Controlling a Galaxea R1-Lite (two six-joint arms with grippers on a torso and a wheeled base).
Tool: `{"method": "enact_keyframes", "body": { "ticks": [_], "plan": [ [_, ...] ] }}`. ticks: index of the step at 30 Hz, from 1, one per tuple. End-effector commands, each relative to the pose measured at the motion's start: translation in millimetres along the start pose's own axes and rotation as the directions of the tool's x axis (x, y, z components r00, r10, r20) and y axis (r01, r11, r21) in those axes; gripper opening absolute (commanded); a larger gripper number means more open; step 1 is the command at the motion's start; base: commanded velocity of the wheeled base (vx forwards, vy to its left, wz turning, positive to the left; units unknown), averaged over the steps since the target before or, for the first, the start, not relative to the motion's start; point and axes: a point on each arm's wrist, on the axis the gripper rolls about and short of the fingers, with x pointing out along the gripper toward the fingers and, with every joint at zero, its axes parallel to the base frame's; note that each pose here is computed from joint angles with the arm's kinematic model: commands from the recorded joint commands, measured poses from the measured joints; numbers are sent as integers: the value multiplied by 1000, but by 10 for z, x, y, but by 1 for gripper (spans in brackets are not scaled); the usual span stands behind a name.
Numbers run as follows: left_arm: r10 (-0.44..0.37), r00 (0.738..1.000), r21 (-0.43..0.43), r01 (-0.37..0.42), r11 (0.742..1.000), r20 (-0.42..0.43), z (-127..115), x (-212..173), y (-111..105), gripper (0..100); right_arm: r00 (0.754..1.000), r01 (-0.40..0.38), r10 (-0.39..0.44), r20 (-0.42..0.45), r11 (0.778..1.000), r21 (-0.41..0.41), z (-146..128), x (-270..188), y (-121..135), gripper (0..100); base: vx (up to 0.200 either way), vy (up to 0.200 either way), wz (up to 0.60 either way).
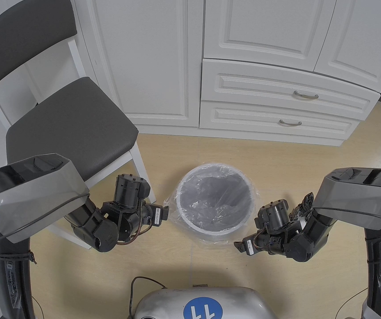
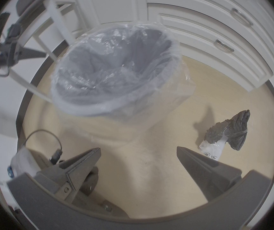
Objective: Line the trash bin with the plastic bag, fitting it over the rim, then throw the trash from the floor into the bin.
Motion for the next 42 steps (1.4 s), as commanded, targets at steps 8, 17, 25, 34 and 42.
{"method": "enact_keyframes", "body": {
  "ticks": [8,17,25,34,42],
  "plan": [
    [3,1000,-11,-2,1000,23,4,54,17,100,990,81,-104,92,969,232,284,450,-536,100,0,0,0],
    [2,1000,-13,-2,1000,26,9,55,16,100,976,40,-137,170,878,476,682,603,-752,100,0,0,0],
    [1,1000,-15,0,1000,29,14,59,8,100,952,-39,-164,260,775,630,990,711,-831,100,0,0,0],
    [-3,1000,-11,3,1000,25,-4,70,-11,100,955,8,-187,231,794,608,979,632,-901,100,0,0,0],
    [1,1000,-5,-1,1000,10,-82,106,-16,100,936,146,-286,208,848,509,993,417,-918,100,0,0,0]
  ]
}}
